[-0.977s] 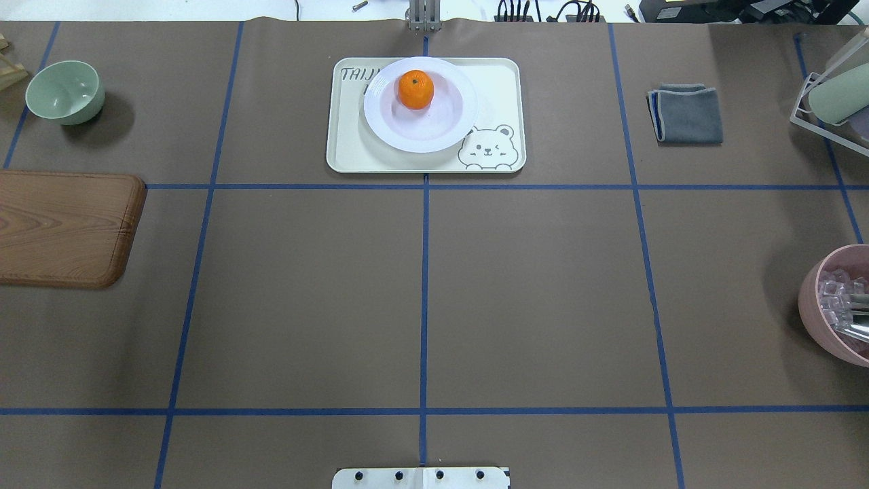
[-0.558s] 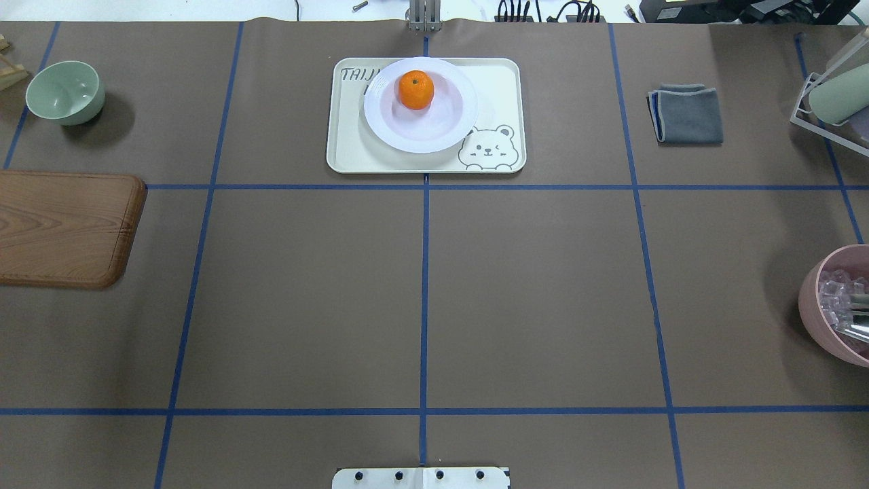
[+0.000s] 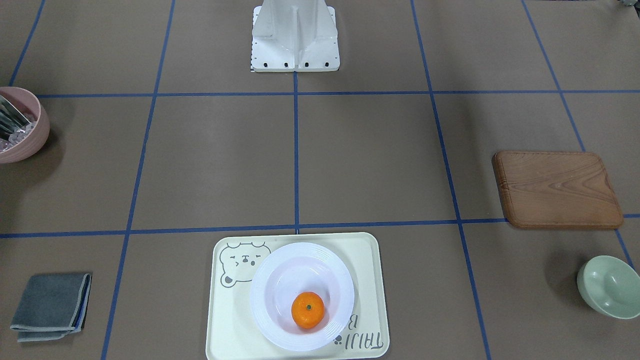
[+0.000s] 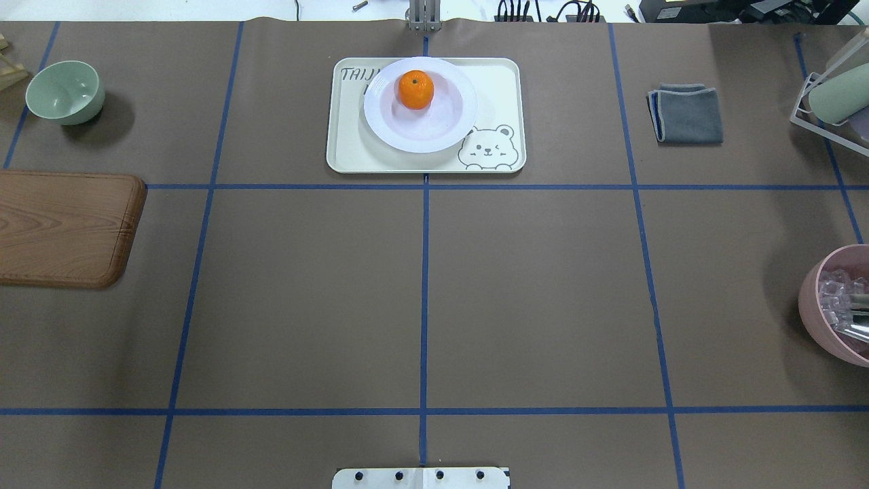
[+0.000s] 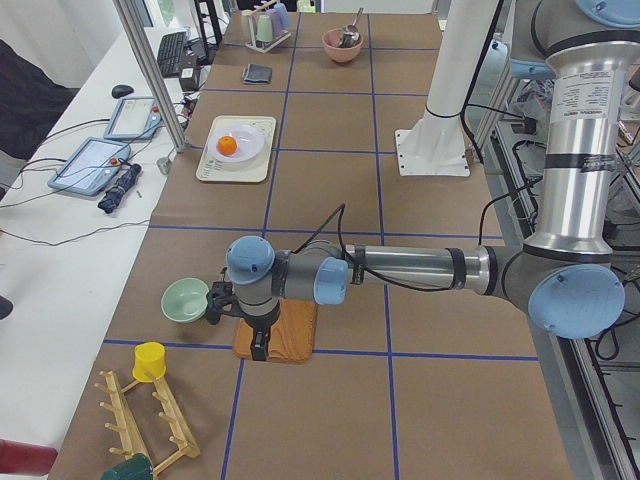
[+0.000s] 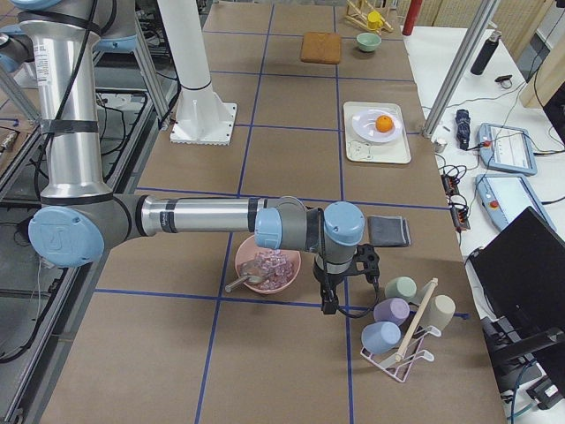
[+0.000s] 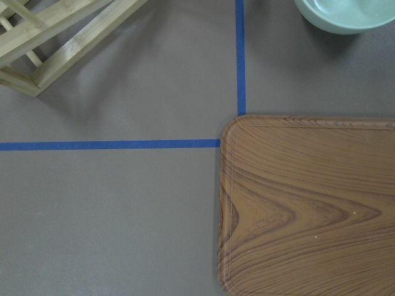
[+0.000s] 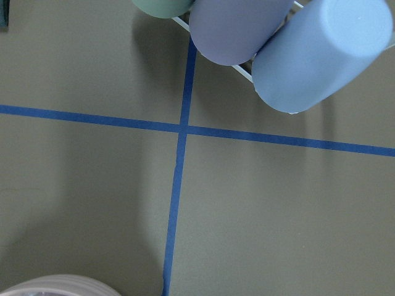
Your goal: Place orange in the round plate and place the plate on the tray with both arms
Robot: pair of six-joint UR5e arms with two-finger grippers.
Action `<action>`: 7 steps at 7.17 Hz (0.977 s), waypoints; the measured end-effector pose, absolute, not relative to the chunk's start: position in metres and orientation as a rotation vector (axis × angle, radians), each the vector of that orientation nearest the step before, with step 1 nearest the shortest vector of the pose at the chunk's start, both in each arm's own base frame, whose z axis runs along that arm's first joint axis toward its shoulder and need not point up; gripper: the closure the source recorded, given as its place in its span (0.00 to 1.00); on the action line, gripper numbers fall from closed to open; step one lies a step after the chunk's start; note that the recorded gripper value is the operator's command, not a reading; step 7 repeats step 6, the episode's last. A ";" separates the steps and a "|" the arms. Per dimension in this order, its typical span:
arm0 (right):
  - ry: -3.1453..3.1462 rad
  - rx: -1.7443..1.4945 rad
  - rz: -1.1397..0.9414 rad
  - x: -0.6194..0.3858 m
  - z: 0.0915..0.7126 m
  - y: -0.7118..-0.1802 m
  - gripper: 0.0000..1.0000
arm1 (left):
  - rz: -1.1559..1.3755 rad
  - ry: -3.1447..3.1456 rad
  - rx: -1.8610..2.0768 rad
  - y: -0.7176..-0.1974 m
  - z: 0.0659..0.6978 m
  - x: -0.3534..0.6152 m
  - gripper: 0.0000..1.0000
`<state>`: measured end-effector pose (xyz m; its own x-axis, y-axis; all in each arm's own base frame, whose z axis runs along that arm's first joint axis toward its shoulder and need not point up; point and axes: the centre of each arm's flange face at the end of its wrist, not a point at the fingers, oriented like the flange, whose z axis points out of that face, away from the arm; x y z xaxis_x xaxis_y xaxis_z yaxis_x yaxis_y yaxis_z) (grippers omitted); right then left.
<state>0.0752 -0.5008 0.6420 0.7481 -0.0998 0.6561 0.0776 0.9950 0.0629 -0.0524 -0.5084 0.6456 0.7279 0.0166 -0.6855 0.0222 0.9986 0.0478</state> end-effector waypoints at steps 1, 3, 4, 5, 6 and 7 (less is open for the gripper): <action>-0.720 0.032 -0.097 0.075 0.642 -0.501 0.00 | -0.003 0.755 0.054 -0.508 0.646 -0.052 0.01; -0.720 0.032 -0.097 0.075 0.642 -0.501 0.00 | -0.004 0.753 0.051 -0.508 0.647 -0.053 0.01; -0.720 0.033 -0.097 0.075 0.642 -0.501 0.00 | -0.005 0.753 0.050 -0.508 0.647 -0.053 0.01; -0.721 0.033 -0.097 0.075 0.642 -0.501 0.00 | -0.005 0.752 0.049 -0.508 0.648 -0.053 0.01; -0.721 0.033 -0.097 0.075 0.642 -0.501 0.00 | -0.005 0.752 0.049 -0.508 0.648 -0.053 0.01; -0.721 0.033 -0.097 0.075 0.642 -0.501 0.00 | -0.005 0.752 0.049 -0.508 0.648 -0.053 0.01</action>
